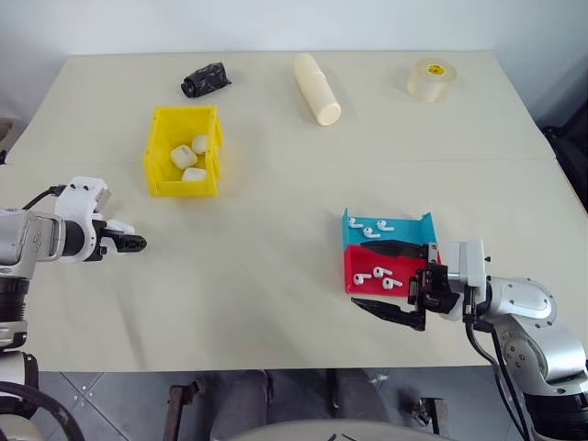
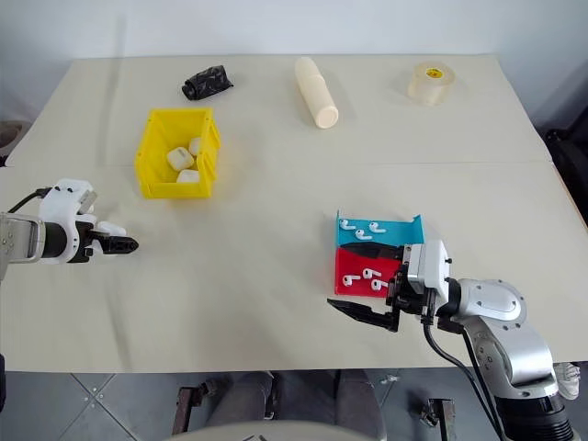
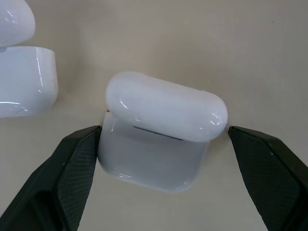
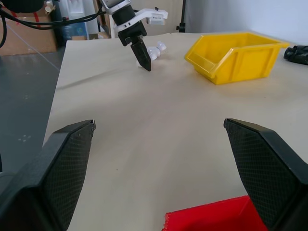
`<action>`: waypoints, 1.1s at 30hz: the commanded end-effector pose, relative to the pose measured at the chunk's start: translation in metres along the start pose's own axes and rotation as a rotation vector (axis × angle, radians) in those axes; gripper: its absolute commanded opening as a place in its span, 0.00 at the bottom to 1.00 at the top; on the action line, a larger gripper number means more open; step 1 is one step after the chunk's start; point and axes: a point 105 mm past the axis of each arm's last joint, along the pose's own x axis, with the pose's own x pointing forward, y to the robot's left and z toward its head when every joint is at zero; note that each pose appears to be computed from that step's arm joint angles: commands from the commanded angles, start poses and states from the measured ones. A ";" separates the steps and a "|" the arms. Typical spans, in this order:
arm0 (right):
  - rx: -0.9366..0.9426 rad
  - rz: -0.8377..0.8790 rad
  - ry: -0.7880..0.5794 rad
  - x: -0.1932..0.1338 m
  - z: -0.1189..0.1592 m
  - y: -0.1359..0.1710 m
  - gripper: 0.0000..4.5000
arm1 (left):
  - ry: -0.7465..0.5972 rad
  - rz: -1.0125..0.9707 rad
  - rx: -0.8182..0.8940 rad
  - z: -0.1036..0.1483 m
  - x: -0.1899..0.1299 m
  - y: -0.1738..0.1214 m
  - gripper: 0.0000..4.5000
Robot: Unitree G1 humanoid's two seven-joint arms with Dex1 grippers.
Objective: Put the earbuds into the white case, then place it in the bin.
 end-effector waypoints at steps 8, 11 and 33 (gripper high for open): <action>-0.035 0.009 -0.028 0.005 0.010 0.004 1.00 | 0.075 -0.006 0.159 -0.011 -0.006 0.015 0.99; -0.037 0.004 -0.028 0.006 0.010 0.003 1.00 | 0.097 -0.025 0.181 -0.014 -0.005 0.015 0.99; -0.031 -0.032 -0.013 0.002 0.008 0.003 1.00 | 0.041 -0.126 0.211 -0.015 0.004 0.007 0.62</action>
